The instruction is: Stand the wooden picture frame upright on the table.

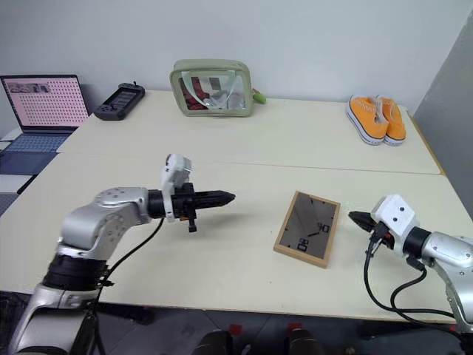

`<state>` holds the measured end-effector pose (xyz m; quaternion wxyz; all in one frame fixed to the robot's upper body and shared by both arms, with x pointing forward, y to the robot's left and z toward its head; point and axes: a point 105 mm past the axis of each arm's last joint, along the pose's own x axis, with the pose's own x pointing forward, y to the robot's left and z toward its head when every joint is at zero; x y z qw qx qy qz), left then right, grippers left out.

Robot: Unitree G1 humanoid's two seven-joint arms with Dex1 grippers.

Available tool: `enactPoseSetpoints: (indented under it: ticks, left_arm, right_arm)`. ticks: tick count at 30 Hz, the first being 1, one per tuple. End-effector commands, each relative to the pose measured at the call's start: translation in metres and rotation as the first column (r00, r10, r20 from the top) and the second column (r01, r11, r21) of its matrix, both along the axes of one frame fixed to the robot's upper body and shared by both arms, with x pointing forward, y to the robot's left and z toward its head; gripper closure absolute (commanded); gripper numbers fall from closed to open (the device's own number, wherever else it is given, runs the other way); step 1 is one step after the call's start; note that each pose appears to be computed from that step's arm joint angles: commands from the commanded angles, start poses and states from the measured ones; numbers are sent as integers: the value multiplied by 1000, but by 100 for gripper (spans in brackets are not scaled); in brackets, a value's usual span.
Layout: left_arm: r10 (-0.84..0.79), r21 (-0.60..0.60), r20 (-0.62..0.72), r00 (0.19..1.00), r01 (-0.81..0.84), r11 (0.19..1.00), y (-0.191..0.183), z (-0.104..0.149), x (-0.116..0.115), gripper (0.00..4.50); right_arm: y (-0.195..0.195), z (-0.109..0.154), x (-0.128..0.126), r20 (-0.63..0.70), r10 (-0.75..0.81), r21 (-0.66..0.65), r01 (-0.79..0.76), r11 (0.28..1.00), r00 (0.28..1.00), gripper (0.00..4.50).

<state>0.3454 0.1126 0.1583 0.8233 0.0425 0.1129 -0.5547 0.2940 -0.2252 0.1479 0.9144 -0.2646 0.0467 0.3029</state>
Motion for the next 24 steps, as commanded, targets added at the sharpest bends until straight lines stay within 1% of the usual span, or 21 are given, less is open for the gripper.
enactPoseSetpoints:
  ticks: [1, 3, 6, 9, 13, 17, 24]
  left_arm:
    - [-50, 40, 48, 998, 49, 998, -12, -3, 13, 450]
    - [-73, 53, 46, 996, 71, 996, -18, -10, 16, 450]
    - [-133, 70, 36, 991, 130, 989, -36, -20, 18, 450]
    - [-198, 71, 27, 980, 196, 978, -52, -24, 14, 450]
    - [-268, 94, 13, 963, 265, 960, -64, -30, 8, 450]
    - [-312, 110, 0, 950, 310, 944, -71, -35, 3, 450]
    - [-321, 114, -10, 947, 320, 940, -73, -37, 3, 450]
  right_arm:
    - [-1, 6, 11, 77, -58, -8, 59, 998, 995, 446]
    - [-2, 3, 15, 89, -84, 0, 85, 996, 992, 446]
    - [-4, -6, 23, 93, -140, 15, 139, 990, 986, 446]
    - [-3, -18, 28, 77, -165, 17, 164, 986, 983, 446]
    - [2, -31, 35, 63, -178, 23, 177, 984, 982, 446]
    - [9, -40, 40, 55, -182, 38, 180, 983, 982, 446]
    - [32, -46, 51, 48, -153, 73, 149, 986, 987, 446]
